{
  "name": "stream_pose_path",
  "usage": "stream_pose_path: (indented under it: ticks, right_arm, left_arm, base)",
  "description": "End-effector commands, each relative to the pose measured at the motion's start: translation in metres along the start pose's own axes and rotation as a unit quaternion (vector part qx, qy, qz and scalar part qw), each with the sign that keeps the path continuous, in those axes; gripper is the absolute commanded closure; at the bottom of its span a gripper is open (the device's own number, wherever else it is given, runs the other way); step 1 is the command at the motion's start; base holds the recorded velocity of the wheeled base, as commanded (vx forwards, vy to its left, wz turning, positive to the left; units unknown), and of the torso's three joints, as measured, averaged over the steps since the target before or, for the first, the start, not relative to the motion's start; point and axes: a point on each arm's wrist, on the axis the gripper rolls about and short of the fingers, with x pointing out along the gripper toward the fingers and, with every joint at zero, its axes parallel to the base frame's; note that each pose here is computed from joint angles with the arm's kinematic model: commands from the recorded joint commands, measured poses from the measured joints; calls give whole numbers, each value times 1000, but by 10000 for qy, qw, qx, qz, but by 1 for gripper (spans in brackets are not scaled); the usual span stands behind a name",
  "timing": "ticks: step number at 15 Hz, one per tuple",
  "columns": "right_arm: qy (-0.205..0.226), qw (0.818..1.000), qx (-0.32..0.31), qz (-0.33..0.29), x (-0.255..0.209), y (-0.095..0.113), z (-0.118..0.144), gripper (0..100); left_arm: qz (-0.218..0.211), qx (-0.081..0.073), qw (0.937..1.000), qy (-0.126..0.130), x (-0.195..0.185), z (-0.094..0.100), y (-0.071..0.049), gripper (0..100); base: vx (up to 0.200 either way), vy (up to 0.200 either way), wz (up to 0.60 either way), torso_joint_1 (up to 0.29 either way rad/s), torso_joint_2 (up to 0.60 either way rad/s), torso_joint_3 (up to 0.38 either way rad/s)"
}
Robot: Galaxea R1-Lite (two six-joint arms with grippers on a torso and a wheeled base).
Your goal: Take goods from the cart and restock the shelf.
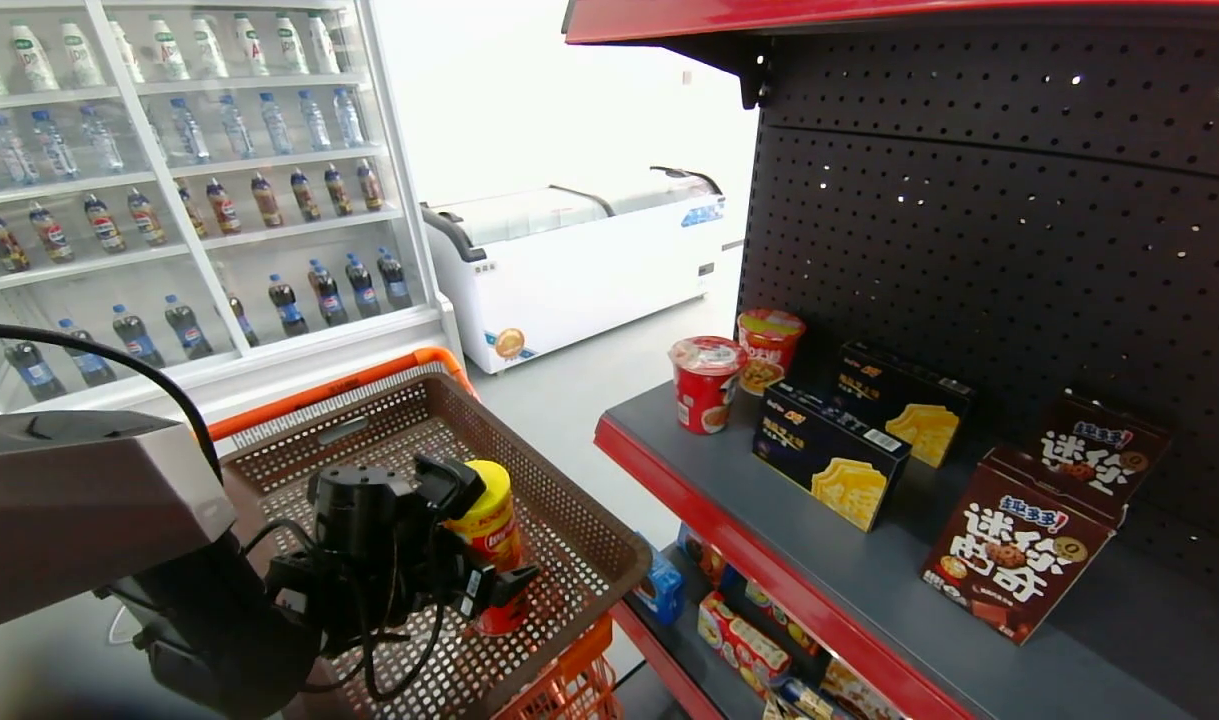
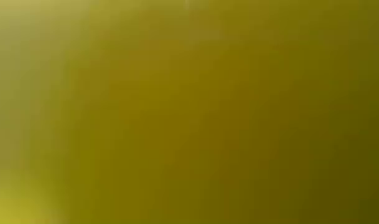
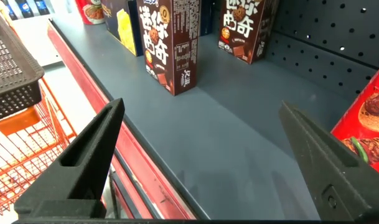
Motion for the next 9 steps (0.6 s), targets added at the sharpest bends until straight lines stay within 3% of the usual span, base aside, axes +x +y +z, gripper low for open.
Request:
stream_pose_path:
  ticks: [1,3,5,7,9]
  right_arm:
    - [-7,10000,-4,3,0,0,0,0]
    - [0,10000,-3,3,0,0,0,0]
    - [0,10000,-3,3,0,0,0,0]
    - [0,10000,-3,3,0,0,0,0]
    - [-7,10000,-4,3,0,0,0,0]
  left_arm:
    - [57,38,10000,-27,4,2,1,100]
    - [136,31,9999,-63,1,3,3,100]
    - [327,64,9986,-422,-16,23,3,100]
    - [538,-65,9950,-840,-44,43,2,100]
    - [694,-44,9901,-1217,-71,57,0,100]
  base:
    - [0,0,0,0,0,0]
    - [0,0,0,0,0,0]
    - [0,0,0,0,0,0]
    - [0,0,0,0,0,0]
    - [0,0,0,0,0,0]
